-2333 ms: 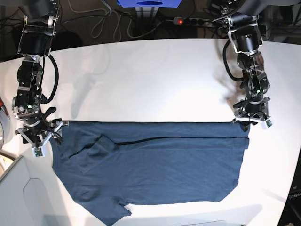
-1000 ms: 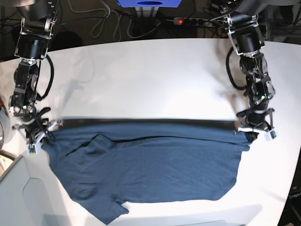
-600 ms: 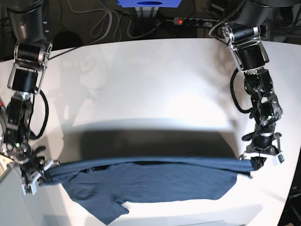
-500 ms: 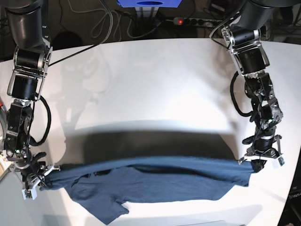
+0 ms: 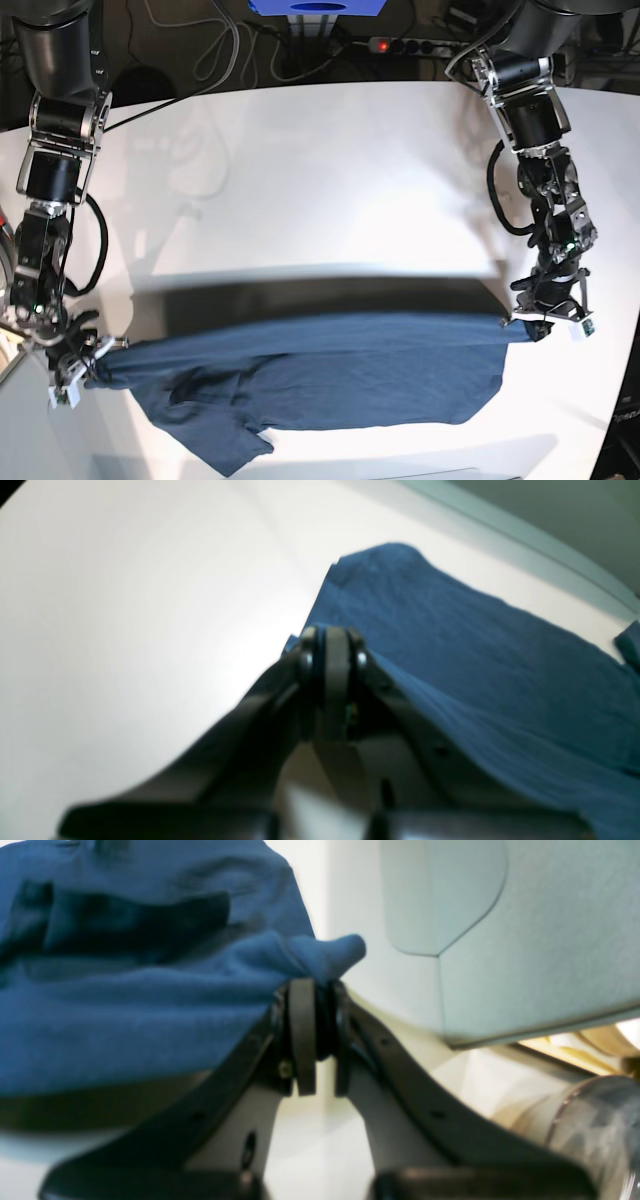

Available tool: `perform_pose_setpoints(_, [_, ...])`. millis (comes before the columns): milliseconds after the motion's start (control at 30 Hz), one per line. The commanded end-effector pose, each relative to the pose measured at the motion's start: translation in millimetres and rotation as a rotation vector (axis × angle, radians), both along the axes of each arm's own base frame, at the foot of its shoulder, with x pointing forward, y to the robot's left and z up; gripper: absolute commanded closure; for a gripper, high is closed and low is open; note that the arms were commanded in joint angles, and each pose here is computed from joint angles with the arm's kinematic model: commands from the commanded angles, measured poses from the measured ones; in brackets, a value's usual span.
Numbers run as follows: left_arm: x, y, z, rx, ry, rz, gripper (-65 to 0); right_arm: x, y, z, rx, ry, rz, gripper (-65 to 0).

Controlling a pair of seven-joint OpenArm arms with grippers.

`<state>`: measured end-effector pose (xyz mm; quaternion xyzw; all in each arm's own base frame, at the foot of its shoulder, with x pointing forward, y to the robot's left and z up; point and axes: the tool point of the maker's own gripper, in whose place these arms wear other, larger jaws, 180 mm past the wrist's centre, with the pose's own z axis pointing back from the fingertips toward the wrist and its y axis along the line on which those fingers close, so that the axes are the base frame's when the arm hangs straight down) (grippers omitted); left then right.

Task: Fold the T-shirt properly
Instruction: 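Lay the edge down and open both grippers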

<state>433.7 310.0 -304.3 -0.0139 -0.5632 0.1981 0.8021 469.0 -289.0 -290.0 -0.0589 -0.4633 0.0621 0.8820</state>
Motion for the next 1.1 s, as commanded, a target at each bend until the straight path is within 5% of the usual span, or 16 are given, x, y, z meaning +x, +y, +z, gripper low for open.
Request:
perform_pose_setpoints(0, [6.0,12.0,27.5,0.033,-0.072,0.011,0.0,-2.6,-6.9,11.0,-0.027,-0.03,-0.002,-0.1])
perform_pose_setpoints(333, [-36.3,7.5,12.4,0.096,-0.031,-0.015,0.0,-98.2,3.2,-58.1,-0.076,0.112,0.03,-0.1])
perform_pose_setpoints(667, [-116.9,-15.0,-18.6,0.15,0.069,-0.071,0.0,-165.5,6.6,-74.8,-0.12,0.172,0.051,-0.1])
perform_pose_setpoints(1067, [-205.1,-6.1,-27.9,0.165,0.167,0.001,0.0,-224.7,8.7,-84.9,-0.191,0.265,0.118,-0.1])
